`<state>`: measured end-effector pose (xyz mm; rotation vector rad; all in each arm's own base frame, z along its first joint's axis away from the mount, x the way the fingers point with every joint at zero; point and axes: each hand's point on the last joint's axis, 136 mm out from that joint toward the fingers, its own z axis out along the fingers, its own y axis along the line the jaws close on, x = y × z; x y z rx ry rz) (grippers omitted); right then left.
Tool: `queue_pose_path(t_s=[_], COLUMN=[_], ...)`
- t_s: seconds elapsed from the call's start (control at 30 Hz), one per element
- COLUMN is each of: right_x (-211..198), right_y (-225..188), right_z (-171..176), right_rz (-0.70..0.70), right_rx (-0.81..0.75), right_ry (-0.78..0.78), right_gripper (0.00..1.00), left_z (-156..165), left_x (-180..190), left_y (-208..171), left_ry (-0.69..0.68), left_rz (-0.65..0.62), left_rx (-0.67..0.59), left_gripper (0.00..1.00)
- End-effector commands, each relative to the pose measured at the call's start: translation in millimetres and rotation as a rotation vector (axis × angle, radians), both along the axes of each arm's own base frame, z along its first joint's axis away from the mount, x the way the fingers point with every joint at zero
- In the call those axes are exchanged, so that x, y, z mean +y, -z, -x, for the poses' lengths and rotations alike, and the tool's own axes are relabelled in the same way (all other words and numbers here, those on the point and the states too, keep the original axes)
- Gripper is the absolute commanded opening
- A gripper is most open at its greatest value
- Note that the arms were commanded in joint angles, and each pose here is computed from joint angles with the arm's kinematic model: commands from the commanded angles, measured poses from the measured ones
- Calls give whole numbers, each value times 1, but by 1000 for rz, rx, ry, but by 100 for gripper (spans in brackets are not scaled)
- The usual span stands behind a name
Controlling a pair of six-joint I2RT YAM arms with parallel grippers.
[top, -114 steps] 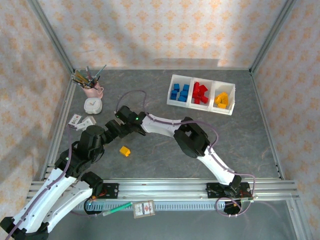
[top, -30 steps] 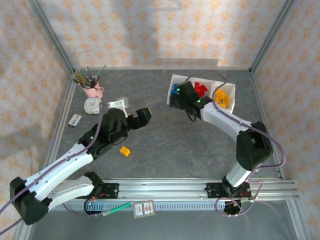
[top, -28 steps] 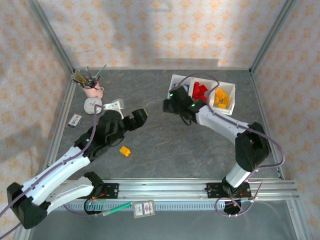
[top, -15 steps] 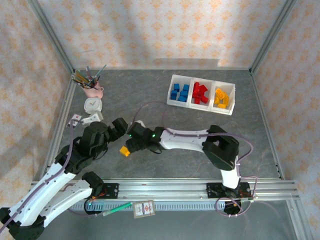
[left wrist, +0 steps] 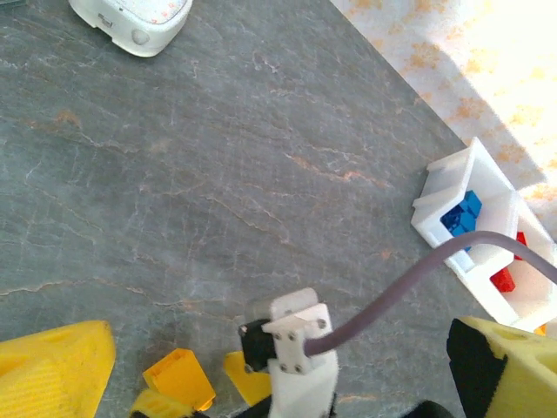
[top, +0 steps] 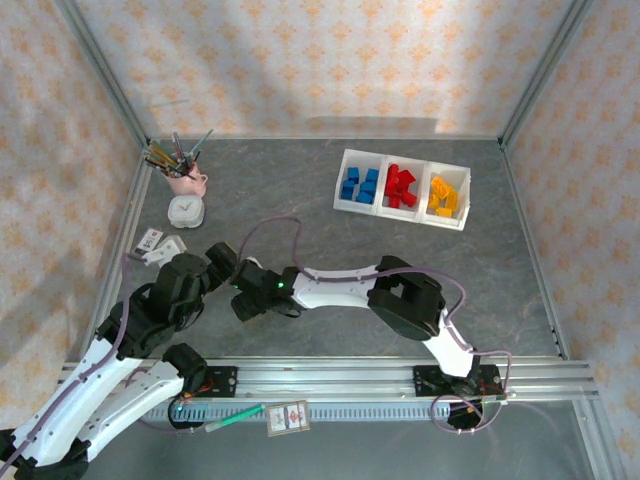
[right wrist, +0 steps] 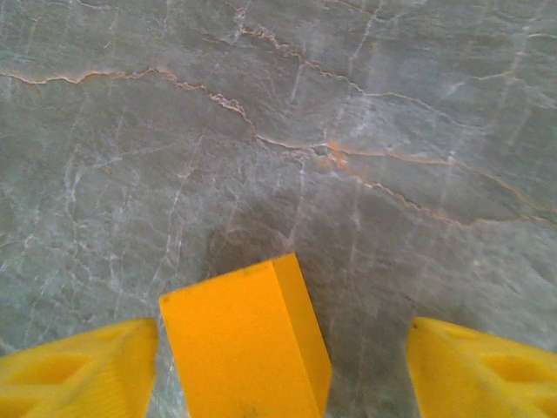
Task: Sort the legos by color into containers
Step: Pick up the lego from the bottom-left of the table, then place the lego in the container.
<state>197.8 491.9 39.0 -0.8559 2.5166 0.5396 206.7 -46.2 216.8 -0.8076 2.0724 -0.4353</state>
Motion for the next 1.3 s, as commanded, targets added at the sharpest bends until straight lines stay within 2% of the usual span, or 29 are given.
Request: queue_pose_path(t_s=[0.0,0.1,0.33,0.5,0.6,0.8,1.07,1.17,1.27], right_x=[8,7,0,-19,-51,-159,-359,-425,-473], right_y=[3,9,-3,-36,-59,-97,-134,-143,-135], right_z=[-2,-5,-9,-21,-36,-84,-158,-181,-205], right_rz=[15,36,37,-29,-65,-81,-83,-76,-56], right_rx=[-22,-29,-56,-52,-63,-124,-239,-278,-283], right_ry=[-22,-19,9,89,189,512,998,1138,1221], right_gripper=[66,55,23,20,20,21,23,24,24], left_z=[4,4,1,-6,-16,-47,-97,-112,-125], left_x=[12,13,8,-1,-12,-53,-114,-136,-151], left_y=[-1,0,-2,-11,-20,-31,-40,-41,-39], left_ry=[-53,-55,-46,-10,36,189,376,441,480], left_rz=[-13,-17,5,23,30,38,60,68,69], left_rx=[-2,3,-17,-52,-92,-152,-270,-297,-309], left_gripper=[99,99,99,99,99,99,99,99,99])
